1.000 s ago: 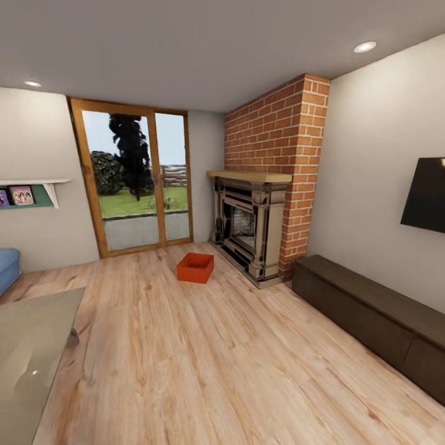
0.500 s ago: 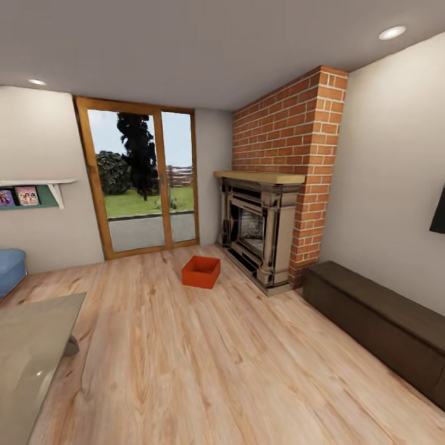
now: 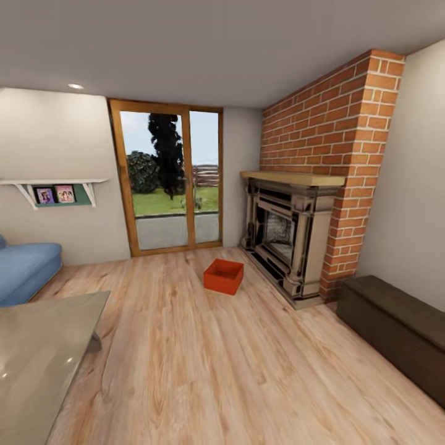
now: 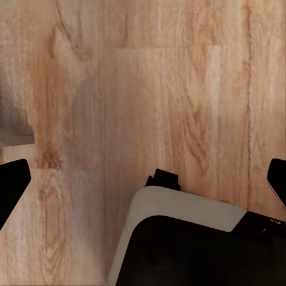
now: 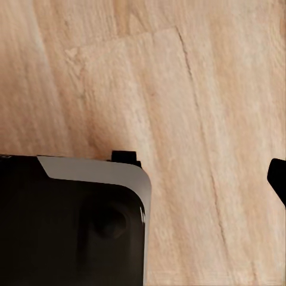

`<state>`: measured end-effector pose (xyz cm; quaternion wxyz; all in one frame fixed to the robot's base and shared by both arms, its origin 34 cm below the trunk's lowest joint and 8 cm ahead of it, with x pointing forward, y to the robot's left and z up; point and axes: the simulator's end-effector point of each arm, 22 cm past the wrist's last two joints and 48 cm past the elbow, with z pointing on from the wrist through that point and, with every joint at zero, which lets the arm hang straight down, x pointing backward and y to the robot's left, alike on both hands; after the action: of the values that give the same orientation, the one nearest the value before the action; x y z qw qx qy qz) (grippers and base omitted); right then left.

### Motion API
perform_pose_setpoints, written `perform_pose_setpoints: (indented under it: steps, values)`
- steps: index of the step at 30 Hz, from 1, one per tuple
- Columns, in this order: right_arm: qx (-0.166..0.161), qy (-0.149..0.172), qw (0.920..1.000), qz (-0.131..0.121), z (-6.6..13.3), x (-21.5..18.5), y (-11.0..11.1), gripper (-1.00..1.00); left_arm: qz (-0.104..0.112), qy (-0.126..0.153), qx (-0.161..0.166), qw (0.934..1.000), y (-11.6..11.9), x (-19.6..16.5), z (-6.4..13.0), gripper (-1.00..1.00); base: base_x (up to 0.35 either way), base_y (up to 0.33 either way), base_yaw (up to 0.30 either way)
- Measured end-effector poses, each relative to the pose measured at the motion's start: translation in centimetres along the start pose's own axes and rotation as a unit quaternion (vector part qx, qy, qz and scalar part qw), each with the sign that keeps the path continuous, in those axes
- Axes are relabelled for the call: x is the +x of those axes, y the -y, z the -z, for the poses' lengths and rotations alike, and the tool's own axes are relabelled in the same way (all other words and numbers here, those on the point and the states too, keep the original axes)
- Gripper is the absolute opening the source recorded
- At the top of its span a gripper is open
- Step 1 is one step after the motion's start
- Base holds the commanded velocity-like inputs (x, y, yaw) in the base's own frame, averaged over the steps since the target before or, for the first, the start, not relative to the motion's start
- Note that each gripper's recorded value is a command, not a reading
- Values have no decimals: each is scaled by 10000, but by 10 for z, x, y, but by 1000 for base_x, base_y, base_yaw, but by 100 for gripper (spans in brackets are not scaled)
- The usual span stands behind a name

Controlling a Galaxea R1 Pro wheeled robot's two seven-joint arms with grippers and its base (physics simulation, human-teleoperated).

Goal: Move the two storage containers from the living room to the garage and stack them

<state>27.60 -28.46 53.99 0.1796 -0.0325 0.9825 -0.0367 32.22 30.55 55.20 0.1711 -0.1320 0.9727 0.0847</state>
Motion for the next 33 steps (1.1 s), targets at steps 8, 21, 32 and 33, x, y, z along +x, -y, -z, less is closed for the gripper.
perform_pose_setpoints:
  steps: [8, 21, 32, 33]
  values:
    - [0, 0, 10000, 0, 0, 0, 0, 100, 0, 0, 0, 10000, 0, 0, 0, 100, 326, 0, 264]
    - [-23, -11, 10000, 64, 0, 1, -1, 100, -1, 0, 2, 10000, 0, 0, 0, 100, 326, 0, 104]
    - [-26, -12, 10000, 74, 0, 1, -1, 100, -2, -7, 2, 10000, 0, 0, 0, 100, 326, 0, 0]
    - [-26, -12, 10000, 73, 0, 1, -1, 100, -2, -7, 2, 10000, 0, 0, 0, 100, 326, 0, 0]
